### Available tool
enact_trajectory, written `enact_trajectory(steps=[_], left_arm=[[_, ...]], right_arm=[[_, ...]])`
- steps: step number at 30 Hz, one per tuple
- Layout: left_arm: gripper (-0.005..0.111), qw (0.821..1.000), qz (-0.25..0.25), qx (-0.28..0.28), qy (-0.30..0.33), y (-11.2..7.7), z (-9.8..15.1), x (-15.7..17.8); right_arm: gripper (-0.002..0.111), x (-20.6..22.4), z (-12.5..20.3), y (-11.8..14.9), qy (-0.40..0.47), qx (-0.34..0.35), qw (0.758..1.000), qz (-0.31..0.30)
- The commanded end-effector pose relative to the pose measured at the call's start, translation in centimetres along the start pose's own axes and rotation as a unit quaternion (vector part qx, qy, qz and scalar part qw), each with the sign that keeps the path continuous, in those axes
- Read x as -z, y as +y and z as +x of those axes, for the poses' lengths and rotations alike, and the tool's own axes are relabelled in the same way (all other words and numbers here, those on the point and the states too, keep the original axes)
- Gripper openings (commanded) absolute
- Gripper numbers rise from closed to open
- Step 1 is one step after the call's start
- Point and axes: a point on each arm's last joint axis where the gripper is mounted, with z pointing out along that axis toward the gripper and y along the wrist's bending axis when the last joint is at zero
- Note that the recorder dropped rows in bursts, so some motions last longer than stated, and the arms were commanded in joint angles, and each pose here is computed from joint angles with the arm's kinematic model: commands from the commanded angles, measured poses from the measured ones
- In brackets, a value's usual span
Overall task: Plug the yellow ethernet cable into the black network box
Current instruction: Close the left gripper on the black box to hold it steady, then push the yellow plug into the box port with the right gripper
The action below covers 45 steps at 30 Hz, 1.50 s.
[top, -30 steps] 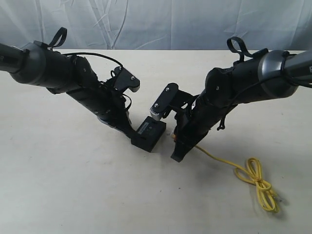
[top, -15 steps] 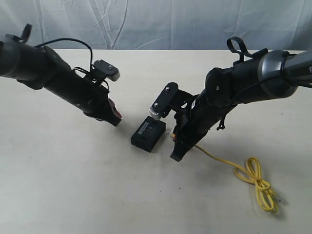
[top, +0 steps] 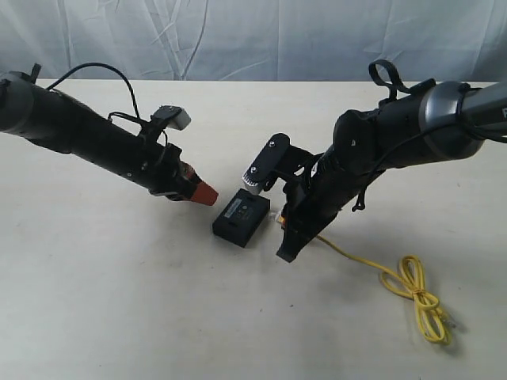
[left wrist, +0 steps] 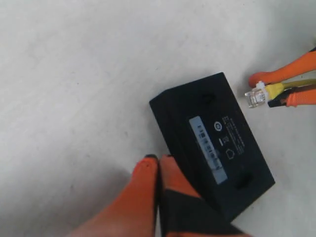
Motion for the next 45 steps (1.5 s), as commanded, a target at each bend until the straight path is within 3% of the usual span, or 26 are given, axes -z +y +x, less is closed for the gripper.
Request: enact_trajectory(steps=[1,4,20,45], left_arm=[[0.0,1.0,0.01,0.002,0.004,-0.7,-0.1,-1.1],[0.0,1.0,-0.014,0.005,0.017,-0.8,-0.1,-1.6],[0.0,1.0,0.004,0.005,0.019,-1.1,-0.1,-1.7],[0.0,1.0,0.002,0.006,0.017,-1.1,-0.1,-1.7]], right_arm=[[-0.001,0.0,-0.2,-0.2,-0.006,0.001,1.0,0.006],[-0.001,0.0,-0.2,-0.2,-0.006,0.001,1.0,0.006],[-0.001,-1.8,-0.2,1.0,0.011,0.049,0.999,-0.015],[-0.001,-1.6,-1.2,1.0,-0.002,0.012,1.0,-0.022]])
